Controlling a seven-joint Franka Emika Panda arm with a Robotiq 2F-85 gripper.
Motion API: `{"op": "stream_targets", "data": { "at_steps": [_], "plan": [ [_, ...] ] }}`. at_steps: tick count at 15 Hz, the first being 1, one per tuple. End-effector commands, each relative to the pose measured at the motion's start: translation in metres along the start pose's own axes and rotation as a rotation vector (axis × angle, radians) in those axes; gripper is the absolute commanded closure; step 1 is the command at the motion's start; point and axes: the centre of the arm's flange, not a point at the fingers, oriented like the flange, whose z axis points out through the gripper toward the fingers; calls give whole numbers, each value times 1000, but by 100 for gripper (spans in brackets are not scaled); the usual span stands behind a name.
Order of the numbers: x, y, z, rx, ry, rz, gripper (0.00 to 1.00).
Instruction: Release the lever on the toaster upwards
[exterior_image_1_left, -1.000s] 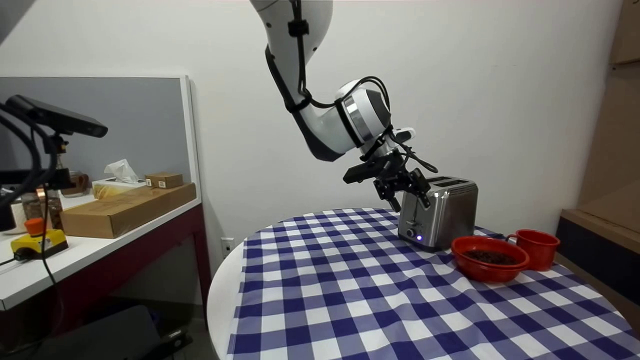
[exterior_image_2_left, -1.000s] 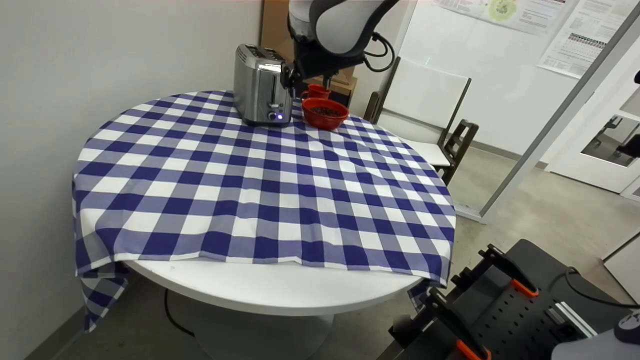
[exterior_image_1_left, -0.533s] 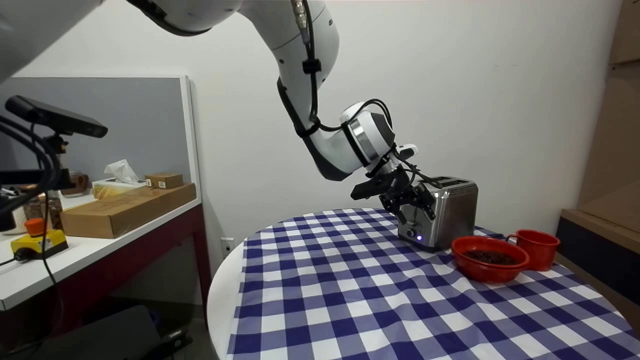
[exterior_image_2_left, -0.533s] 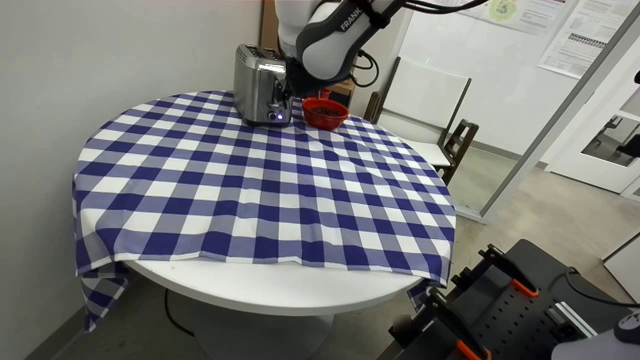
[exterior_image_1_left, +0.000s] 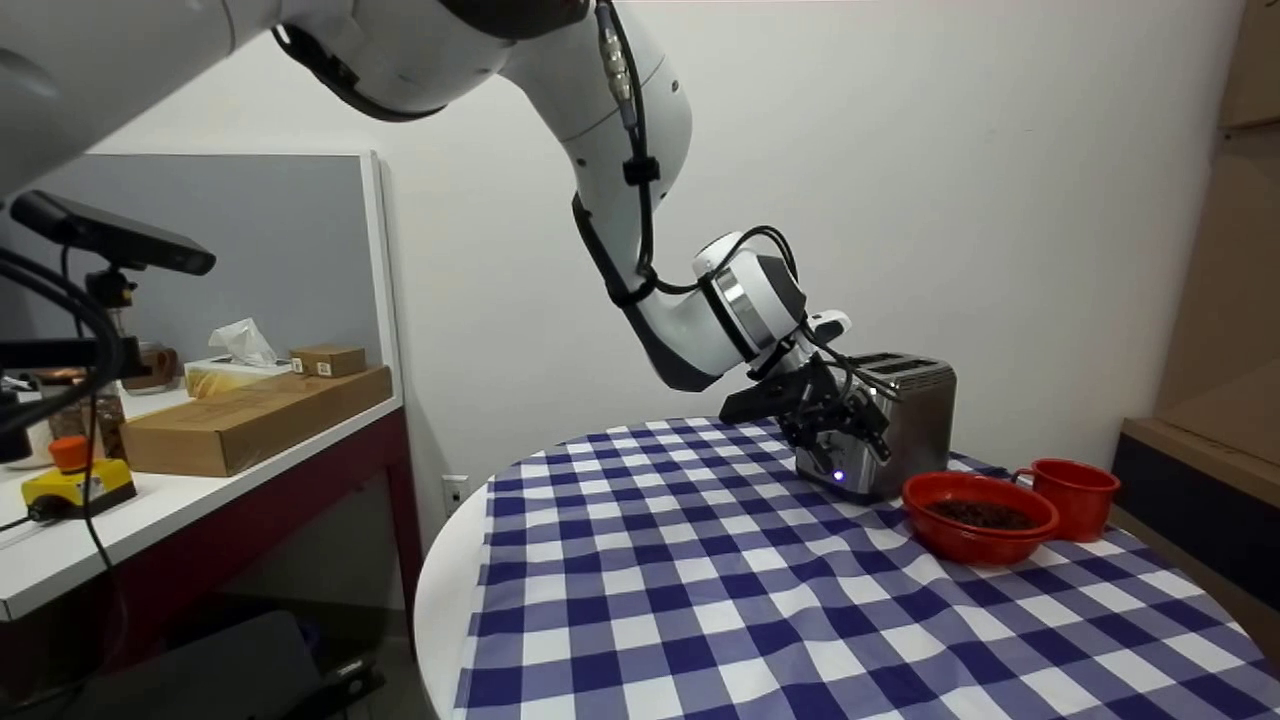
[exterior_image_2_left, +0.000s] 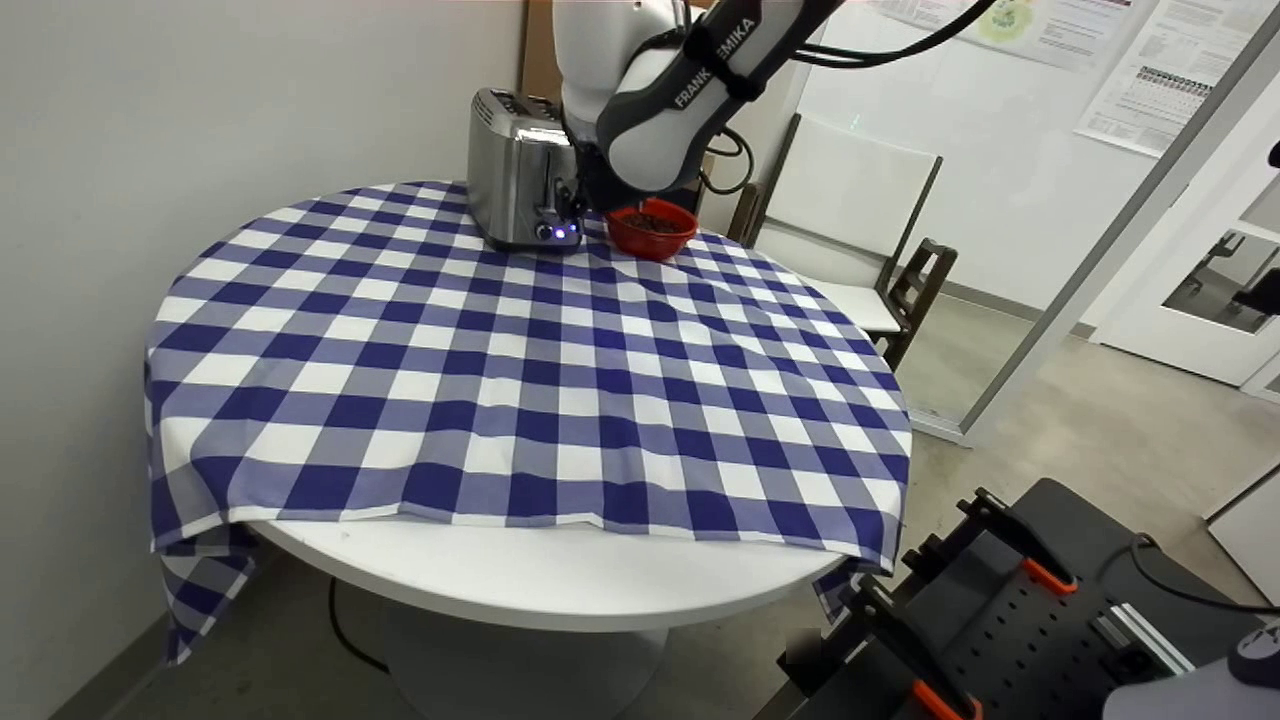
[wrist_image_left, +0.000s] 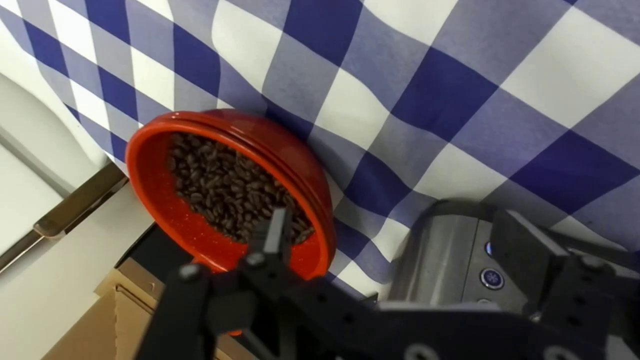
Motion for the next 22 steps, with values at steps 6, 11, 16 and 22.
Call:
{"op": "stream_targets", "data": {
  "at_steps": [6, 11, 16, 22],
  "plan": [
    [15, -17, 8, 15, 86, -3, 0],
    [9, -19, 18, 4, 71, -20, 0],
    [1, -15, 30, -14, 55, -22, 0],
    [-1, -20, 39, -22, 60, -2, 0]
  ]
}}
